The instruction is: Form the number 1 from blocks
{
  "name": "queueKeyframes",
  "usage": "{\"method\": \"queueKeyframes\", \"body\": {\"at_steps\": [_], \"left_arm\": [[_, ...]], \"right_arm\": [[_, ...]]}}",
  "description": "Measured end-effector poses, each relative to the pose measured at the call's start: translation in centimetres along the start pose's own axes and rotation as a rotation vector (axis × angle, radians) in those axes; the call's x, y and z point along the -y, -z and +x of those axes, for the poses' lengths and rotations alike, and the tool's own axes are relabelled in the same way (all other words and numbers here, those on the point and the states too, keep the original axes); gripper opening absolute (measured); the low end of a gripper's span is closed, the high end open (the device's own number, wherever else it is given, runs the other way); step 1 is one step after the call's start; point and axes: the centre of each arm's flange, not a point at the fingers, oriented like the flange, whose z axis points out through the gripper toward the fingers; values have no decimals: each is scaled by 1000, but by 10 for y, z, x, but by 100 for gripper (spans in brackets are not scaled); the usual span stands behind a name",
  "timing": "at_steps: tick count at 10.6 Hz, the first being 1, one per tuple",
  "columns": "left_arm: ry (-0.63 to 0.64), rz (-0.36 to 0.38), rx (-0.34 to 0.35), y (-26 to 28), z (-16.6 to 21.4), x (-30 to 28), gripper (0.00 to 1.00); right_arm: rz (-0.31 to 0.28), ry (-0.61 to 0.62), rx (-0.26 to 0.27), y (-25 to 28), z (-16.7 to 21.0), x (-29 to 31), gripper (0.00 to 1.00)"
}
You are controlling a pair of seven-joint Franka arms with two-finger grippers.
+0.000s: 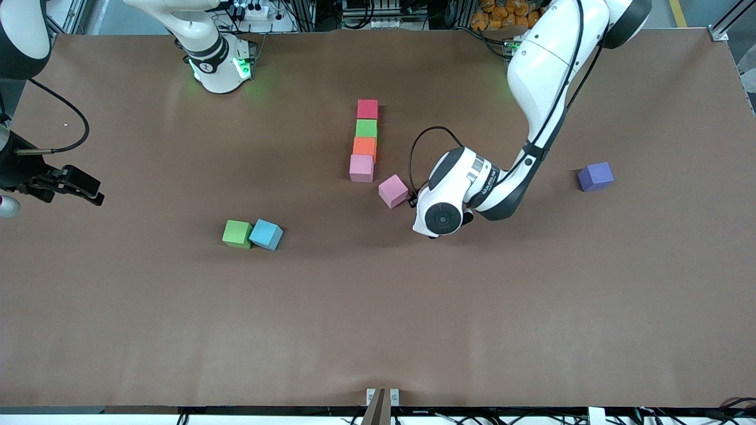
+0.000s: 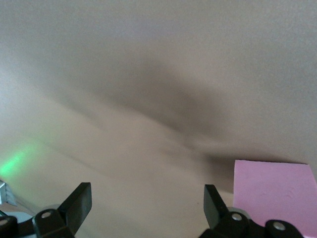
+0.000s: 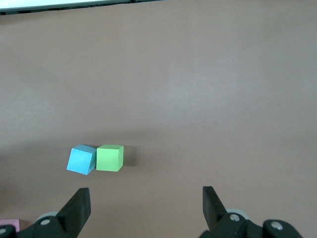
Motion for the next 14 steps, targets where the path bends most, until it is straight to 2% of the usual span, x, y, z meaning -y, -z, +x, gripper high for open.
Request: {"method": "queueKeyframes", "body": {"at_steps": [4,9,12,14], "left_arm": [[-1,-33,-4,-3,1,-7,100],[-24,-144,-67,11,-6,-25,100],[-29,-150,-75,10,-12,-30,100],[-6,-119,-61,6,-4,-22,100]], "right_arm": [[0,0,0,0,0,0,100],[0,0,0,0,0,0,100],[0,-1,0,0,0,0,100],[0,-1,0,0,0,0,100]]}}
